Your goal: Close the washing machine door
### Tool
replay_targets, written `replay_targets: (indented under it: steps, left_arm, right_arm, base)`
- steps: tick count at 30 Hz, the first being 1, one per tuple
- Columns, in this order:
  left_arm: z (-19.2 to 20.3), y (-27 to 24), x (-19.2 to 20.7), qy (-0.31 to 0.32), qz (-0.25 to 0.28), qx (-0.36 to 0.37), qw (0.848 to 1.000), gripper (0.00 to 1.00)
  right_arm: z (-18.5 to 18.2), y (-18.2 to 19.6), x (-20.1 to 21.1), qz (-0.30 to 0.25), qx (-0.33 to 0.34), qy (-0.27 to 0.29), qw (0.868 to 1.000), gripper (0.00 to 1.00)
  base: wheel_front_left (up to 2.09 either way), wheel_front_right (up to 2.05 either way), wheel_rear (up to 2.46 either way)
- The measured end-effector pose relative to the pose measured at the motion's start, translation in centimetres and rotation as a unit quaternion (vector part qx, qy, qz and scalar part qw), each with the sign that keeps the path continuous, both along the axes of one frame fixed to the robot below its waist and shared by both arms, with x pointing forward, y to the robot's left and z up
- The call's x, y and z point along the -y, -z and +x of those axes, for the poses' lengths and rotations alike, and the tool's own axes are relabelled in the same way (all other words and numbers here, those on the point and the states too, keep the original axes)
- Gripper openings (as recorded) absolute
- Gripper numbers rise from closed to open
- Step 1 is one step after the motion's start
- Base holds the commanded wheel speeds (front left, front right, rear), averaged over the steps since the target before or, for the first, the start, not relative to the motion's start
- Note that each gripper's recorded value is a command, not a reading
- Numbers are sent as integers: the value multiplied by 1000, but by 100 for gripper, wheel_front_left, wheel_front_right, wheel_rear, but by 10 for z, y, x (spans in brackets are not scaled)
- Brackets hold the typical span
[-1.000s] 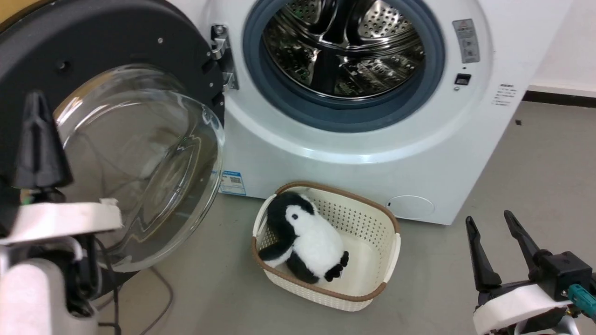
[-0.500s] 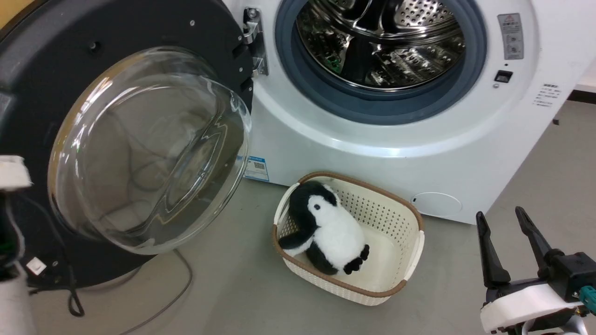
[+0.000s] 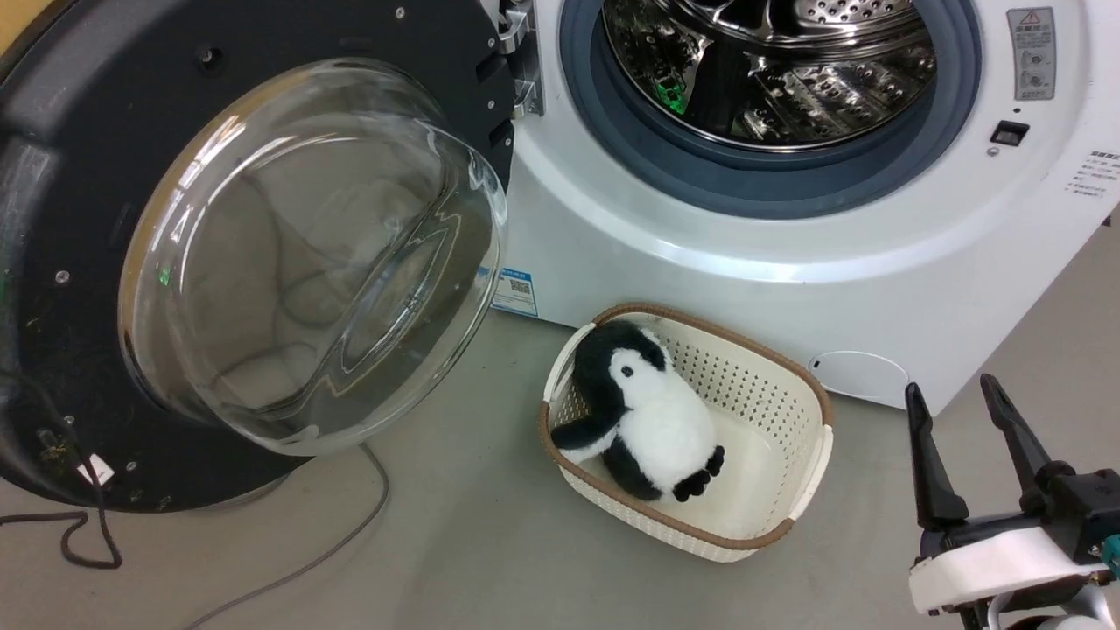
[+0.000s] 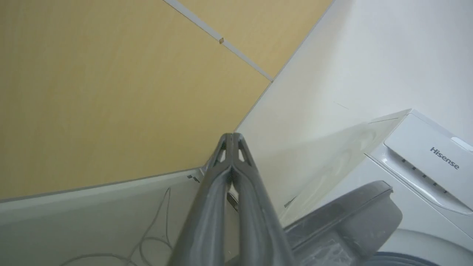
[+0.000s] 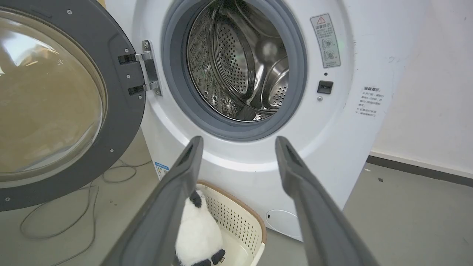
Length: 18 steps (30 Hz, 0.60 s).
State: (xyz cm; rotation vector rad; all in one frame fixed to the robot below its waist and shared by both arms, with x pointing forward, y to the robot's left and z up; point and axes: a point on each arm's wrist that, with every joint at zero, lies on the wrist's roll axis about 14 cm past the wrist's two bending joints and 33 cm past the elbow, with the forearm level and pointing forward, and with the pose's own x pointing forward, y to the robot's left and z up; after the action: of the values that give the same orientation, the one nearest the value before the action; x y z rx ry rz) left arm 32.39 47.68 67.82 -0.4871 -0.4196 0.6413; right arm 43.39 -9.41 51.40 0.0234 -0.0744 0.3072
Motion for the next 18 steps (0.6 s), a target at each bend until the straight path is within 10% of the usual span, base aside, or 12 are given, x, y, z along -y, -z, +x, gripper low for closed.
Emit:
replay_targets:
  steps: [18]
  left_arm:
    - [0,62,17,164,-131,-70,975,0]
  right_arm:
    - [14,5,-10,10,7,-9,1000,100]
  base:
    - [0,0,0]
